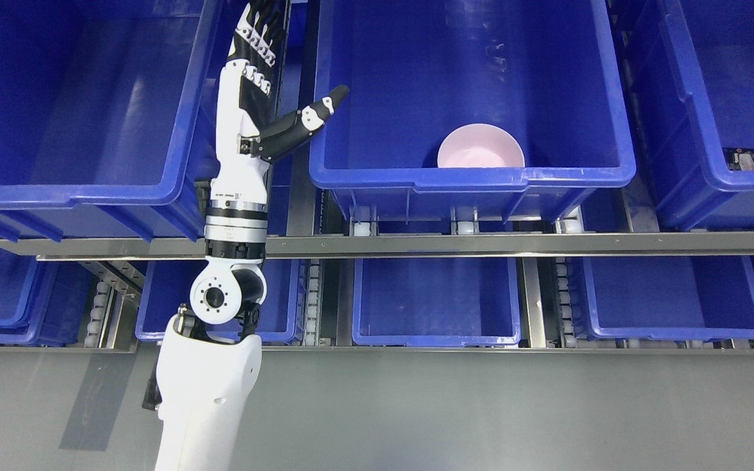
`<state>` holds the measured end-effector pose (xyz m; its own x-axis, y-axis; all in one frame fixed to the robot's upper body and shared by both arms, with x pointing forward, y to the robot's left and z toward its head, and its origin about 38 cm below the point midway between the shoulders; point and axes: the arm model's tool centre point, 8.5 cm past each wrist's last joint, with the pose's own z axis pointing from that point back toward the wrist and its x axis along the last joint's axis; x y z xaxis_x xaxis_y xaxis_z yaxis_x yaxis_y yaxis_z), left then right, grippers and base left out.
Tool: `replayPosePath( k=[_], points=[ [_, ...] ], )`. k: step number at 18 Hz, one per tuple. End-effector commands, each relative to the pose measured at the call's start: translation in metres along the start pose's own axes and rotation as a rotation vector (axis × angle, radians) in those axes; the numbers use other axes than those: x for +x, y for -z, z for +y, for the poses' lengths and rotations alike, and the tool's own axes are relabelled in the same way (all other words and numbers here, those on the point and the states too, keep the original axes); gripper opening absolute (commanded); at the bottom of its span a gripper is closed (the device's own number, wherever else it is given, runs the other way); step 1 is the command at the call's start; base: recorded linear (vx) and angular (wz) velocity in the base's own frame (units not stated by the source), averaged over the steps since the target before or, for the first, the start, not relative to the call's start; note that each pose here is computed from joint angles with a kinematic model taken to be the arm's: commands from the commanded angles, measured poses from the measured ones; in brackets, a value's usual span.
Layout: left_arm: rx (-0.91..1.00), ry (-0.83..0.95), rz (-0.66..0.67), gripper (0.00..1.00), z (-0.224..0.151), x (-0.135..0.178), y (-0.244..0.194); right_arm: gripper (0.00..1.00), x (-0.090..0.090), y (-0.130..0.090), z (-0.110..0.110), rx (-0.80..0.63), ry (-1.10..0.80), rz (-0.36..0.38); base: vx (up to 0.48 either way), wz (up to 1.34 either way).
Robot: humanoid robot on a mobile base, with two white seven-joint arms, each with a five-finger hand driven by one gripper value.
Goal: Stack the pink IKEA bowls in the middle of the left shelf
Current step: 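Release the bowls and raise the left hand out of the bin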
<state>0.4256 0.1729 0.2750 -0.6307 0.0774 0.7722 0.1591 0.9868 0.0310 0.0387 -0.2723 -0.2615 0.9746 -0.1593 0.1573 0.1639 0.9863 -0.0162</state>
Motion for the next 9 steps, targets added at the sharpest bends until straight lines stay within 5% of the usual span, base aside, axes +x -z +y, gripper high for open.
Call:
replayPosePath(
  k=[1, 9],
  points=[
    [0.002, 0.036, -0.016, 0.99, 0.0258, 0.0106, -0.0111, 1.00, 0.0019, -0.0006, -0.0110, -0.016, -0.003, -0.002, -0.049, 0.00],
    [-0.030, 0.041, 0.024, 0.98, 0.0293, 0.0038, -0.0204, 1.00, 0.0019, -0.0006, -0.0110, -0.016, -0.003, -0.002, -0.057, 0.00]
  ],
)
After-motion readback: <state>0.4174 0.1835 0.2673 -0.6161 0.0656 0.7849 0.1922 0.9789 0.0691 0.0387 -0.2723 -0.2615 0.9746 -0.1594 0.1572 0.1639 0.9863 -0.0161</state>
